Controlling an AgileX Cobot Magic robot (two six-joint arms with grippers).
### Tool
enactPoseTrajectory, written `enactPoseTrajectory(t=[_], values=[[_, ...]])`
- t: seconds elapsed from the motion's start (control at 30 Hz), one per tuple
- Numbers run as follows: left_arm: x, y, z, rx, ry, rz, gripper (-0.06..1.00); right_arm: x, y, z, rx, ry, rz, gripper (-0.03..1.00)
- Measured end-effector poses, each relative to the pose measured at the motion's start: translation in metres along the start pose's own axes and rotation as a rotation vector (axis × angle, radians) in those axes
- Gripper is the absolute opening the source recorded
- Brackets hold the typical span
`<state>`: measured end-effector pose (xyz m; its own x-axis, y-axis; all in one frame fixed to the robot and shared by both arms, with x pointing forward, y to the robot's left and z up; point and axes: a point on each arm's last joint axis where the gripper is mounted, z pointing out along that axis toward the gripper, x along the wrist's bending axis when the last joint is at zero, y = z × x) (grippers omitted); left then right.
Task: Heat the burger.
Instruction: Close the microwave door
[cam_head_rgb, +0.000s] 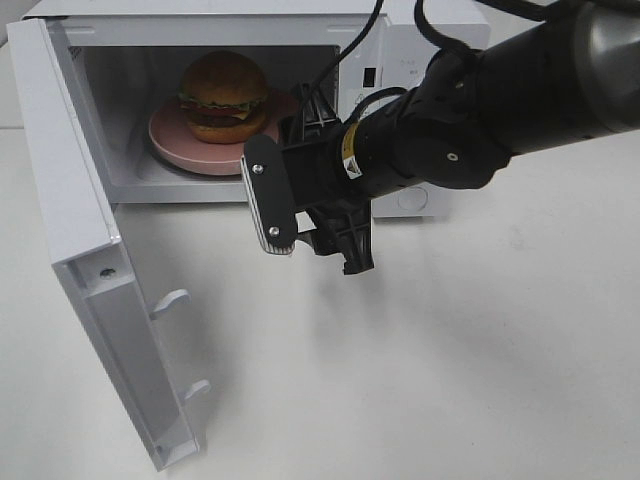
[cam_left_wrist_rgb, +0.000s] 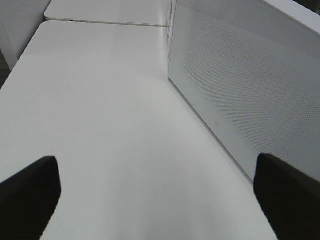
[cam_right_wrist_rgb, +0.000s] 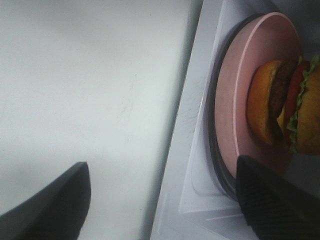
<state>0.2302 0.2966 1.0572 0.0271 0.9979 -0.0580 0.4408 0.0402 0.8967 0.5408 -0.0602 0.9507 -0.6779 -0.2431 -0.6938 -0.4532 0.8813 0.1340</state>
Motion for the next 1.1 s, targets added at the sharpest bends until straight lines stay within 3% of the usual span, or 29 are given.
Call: enactPoseTrajectory(t=[0.3, 0.77, 1.1], values=[[0.0, 0.0, 0.0, 0.0, 0.0, 0.0, 0.97, 0.011, 0.0, -0.036, -0.063, -0.065, 0.086, 0.77], [0.0, 0.0, 0.0, 0.0, 0.0, 0.001, 0.97, 0.032, -0.006, -0.075, -0.101, -0.099, 0.194, 0.77], [0.0, 0.0, 0.0, 0.0, 0.0, 0.001, 0.97, 0.039, -0.009, -0.108, -0.131, -0.134, 0.47, 0.77]])
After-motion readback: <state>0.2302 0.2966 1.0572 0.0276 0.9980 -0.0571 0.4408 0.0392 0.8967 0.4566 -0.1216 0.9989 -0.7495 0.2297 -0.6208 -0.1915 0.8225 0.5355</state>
